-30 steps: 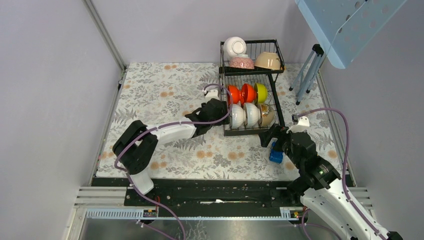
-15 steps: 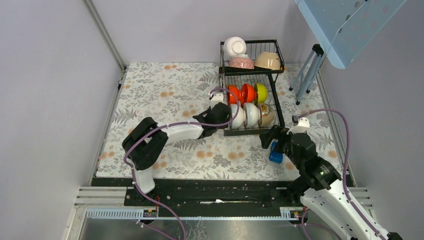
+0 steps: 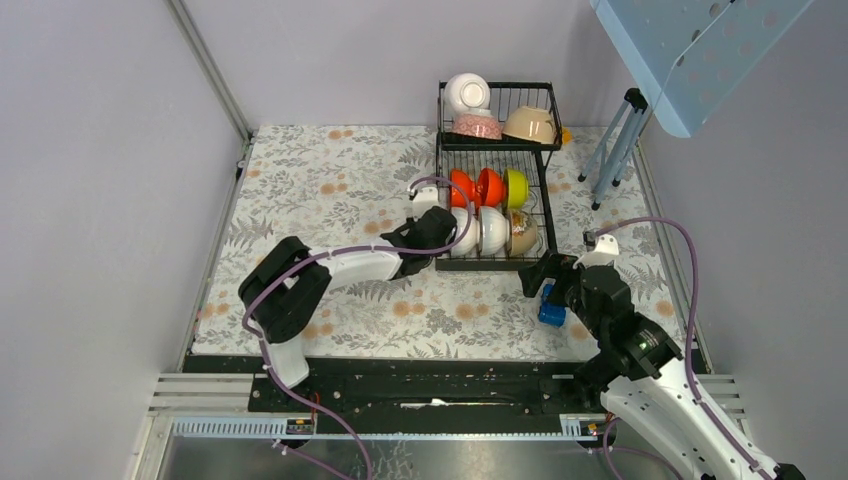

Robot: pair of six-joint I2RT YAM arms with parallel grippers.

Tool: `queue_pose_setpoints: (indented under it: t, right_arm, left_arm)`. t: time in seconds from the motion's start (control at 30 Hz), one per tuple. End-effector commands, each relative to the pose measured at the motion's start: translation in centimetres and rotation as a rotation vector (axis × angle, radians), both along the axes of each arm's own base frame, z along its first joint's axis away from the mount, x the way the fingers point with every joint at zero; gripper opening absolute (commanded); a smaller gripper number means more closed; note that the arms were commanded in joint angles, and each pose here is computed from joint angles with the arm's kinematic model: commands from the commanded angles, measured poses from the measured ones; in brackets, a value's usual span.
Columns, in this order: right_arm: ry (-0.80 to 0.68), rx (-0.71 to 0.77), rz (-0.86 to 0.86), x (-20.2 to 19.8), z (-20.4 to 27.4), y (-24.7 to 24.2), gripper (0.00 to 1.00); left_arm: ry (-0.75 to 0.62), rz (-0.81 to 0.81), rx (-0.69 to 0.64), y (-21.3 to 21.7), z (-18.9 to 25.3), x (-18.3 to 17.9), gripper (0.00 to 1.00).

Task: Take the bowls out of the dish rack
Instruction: Move the dish rack to the center of the board.

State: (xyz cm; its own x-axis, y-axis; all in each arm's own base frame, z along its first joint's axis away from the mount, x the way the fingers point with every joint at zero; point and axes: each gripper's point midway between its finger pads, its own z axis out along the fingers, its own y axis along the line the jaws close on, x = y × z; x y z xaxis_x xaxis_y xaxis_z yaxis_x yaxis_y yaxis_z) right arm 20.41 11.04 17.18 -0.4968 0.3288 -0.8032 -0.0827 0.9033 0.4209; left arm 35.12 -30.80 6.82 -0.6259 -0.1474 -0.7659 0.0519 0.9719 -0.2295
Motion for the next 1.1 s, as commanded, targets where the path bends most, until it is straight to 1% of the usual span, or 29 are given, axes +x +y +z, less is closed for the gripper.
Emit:
queue_pose_setpoints:
  t: [0.0, 0.2, 0.33, 0.47, 0.67, 0.7, 0.73, 0.83, 0.87, 0.9, 0.93, 0.97, 1.0, 1.03, 1.07]
  right_arm:
    - [-0.02, 0.016, 0.003, 0.2, 1.5, 0.3, 1.0]
    - [0.0, 0.035, 0.009, 0.3, 0.6, 0.8, 1.0]
    - [0.006, 0.036, 0.026, 0.4, 0.3, 1.3, 1.0]
    - [0.006, 0.034, 0.08, 0.6, 0.2, 2.2, 1.0]
    - [0.023, 0.047, 0.125, 1.5, -0.1, 3.9, 1.0]
    - [0.03, 0.045, 0.126, 1.6, -0.1, 4.0, 1.0]
    - [0.04, 0.04, 0.127, 1.7, -0.2, 4.1, 1.0]
    - [0.06, 0.031, 0.125, 1.8, -0.1, 4.2, 1.0]
    - [0.062, 0.034, 0.128, 1.7, 0.1, 4.3, 1.0]
    - [0.06, 0.04, 0.135, 1.6, 0.3, 4.3, 1.0]
    - [0.056, 0.046, 0.146, 1.5, 0.6, 4.5, 1.0]
    - [0.047, 0.06, 0.148, 1.4, 0.9, 4.5, 1.0]
    - [0.039, 0.077, 0.144, 1.3, 1.3, 4.5, 1.0]
    - [0.026, 0.093, 0.138, 1.3, 1.7, 4.5, 1.0]
    - [0.009, 0.106, 0.145, 1.2, 2.1, 4.6, 1.0]
  left_arm:
    - [-0.004, 0.039, -0.001, 2.3, 1.0, -1.2, 0.0]
    - [0.004, 0.062, -0.031, 4.0, 1.0, -2.8, 0.0]
    - [0.023, 0.046, -0.051, 4.7, 0.8, -4.4, 0.0]
    - [0.035, 0.042, -0.076, 5.8, 0.7, -6.0, 0.0]
    - [0.033, 0.041, -0.105, 6.9, 1.3, -7.3, 0.0]
    - [0.033, 0.043, -0.108, 7.0, 1.5, -7.5, 0.03]
    - [0.031, 0.041, -0.114, 7.1, 1.8, -7.6, 0.07]
    - [0.023, 0.035, -0.134, 7.4, 2.6, -8.1, 0.29]
    - [0.018, 0.035, -0.147, 7.5, 3.0, -8.3, 0.4]
    - [0.014, 0.036, -0.161, 7.6, 3.5, -8.4, 0.55]
    - [0.008, 0.032, -0.172, 7.6, 4.0, -8.5, 0.65]
    - [0.005, 0.029, -0.181, 7.6, 4.5, -8.7, 0.73]
    - [0.0, 0.03, -0.189, 7.8, 5.0, -8.8, 0.82]
    - [-0.004, 0.028, -0.196, 7.9, 5.5, -9.0, 0.94]
    - [-0.007, 0.028, -0.2, 8.1, 6.0, -9.2, 0.98]
